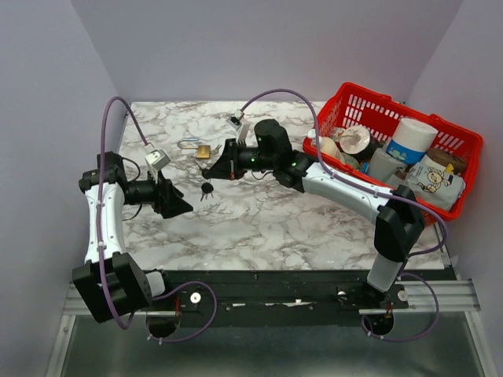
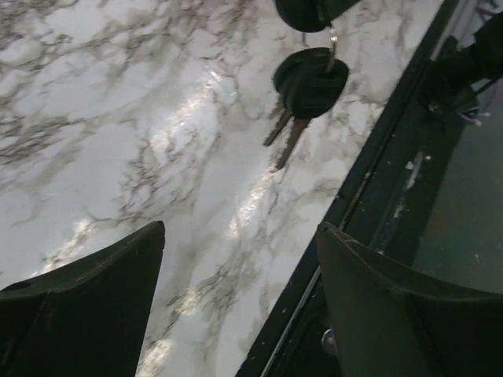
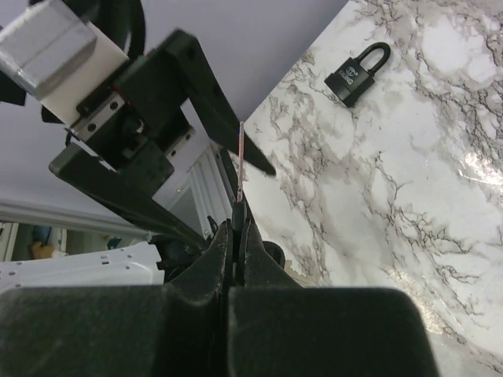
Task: Lock with the key
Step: Place the lock at the center of the board, then place the key at the center of the board.
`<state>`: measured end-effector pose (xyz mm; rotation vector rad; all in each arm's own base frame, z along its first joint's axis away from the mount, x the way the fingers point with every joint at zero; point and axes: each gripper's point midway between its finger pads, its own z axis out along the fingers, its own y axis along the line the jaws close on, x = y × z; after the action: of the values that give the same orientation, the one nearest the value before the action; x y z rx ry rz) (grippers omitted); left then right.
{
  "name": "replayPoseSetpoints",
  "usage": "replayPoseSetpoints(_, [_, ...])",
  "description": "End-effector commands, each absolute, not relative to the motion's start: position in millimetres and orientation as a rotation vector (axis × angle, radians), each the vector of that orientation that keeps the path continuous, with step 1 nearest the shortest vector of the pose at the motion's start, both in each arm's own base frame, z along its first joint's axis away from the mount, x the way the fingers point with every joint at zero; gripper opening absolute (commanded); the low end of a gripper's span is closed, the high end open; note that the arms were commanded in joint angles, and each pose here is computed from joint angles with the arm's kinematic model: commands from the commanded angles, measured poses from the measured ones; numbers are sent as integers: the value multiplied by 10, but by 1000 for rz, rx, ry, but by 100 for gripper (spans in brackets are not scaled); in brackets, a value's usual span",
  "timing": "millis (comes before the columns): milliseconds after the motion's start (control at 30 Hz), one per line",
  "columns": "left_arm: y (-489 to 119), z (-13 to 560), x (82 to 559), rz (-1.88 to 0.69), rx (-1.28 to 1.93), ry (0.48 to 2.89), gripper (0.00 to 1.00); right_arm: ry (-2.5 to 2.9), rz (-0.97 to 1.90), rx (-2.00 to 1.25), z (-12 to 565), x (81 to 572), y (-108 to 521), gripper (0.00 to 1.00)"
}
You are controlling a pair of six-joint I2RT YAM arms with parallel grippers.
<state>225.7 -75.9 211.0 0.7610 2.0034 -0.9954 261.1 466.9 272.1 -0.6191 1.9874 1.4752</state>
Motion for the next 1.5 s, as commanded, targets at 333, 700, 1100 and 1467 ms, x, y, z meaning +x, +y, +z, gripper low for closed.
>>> replayPoseSetpoints(333, [-1294,2530,2373,-884,619,1761,84,2011,1583,-630,2717,2446,4674,1])
replayPoseSetpoints(700, [-1259,2663,2611,-832,479,1755,59,2024,1578,-622,2681,2427,4653,1])
replayPoseSetpoints(1100, [-1349,2511,2466,-864,568,1782,53,2025,1568,-599,2689,2481,4680,1])
replayPoseSetpoints(1467, [-1394,2438,2490,-832,603,1808,27,2023,1571,-600,2693,2494,4690,1])
